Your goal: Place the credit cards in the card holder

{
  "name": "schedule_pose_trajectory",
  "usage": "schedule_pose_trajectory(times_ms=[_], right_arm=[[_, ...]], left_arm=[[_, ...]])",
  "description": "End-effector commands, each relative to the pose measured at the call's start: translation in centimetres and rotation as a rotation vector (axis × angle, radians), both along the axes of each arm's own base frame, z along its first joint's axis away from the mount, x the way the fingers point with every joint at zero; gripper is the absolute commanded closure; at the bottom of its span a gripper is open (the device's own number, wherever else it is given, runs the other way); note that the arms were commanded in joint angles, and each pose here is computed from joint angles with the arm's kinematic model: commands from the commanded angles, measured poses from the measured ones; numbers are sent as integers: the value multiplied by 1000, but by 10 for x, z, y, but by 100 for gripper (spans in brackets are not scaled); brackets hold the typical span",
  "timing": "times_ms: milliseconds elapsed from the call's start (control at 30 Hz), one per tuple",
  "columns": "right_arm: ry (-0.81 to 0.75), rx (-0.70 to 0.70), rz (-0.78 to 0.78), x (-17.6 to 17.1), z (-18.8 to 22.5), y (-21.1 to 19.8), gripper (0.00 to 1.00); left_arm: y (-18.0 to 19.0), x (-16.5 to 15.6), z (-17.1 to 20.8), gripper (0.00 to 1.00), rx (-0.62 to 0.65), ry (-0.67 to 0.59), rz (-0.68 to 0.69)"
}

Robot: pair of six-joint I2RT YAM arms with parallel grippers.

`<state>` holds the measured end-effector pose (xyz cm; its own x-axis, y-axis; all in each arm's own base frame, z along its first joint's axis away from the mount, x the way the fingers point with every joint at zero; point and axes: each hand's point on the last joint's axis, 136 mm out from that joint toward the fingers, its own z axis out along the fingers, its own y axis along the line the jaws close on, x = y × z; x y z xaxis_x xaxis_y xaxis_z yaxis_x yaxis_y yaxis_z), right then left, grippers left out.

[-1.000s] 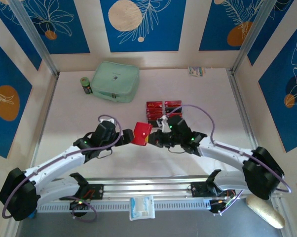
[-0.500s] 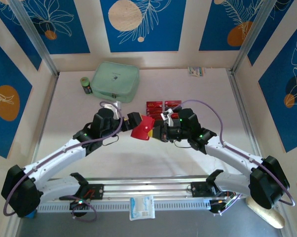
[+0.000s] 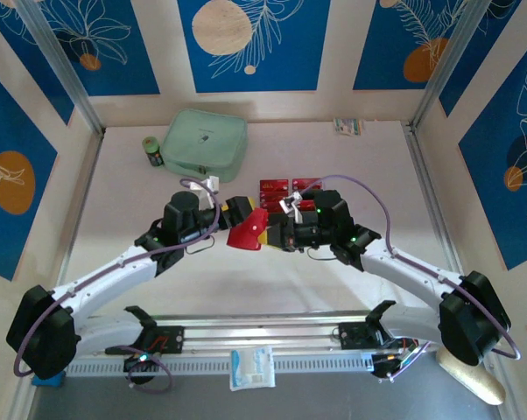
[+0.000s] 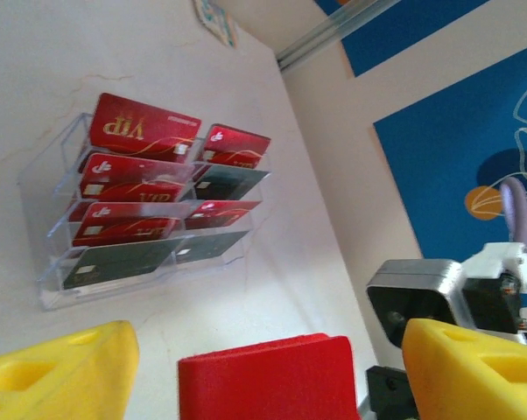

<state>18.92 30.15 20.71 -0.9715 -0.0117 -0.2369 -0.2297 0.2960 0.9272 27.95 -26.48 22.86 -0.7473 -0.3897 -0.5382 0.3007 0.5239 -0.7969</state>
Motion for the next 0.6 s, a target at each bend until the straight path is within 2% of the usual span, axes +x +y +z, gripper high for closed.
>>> schedule_pose_trajectory(times_ms=[0,133,233,333,433,500,567], right_arm=[[-39,45,43,-2,18,6,100],[-38,44,47,-2,17,7,100],[-35,46,54,-2,16,9,100],[-31,37,51,-1,12,8,100],[-22,15,40,2,6,5,100],[-15,-19,18,5,0,1,88],[-10,-69,-15,8,-7,-7,69]], left_arm=[[-3,-3,7,25,-53,-29,-34],[-3,-4,3,33,-73,-25,-40],[-3,-6,2,43,-88,-25,-47],[-4,-7,4,59,-100,-38,-57],[-5,-8,9,80,-118,-56,-67],[-4,-7,12,92,-123,-66,-65],[-2,-7,12,100,-121,-66,-56]])
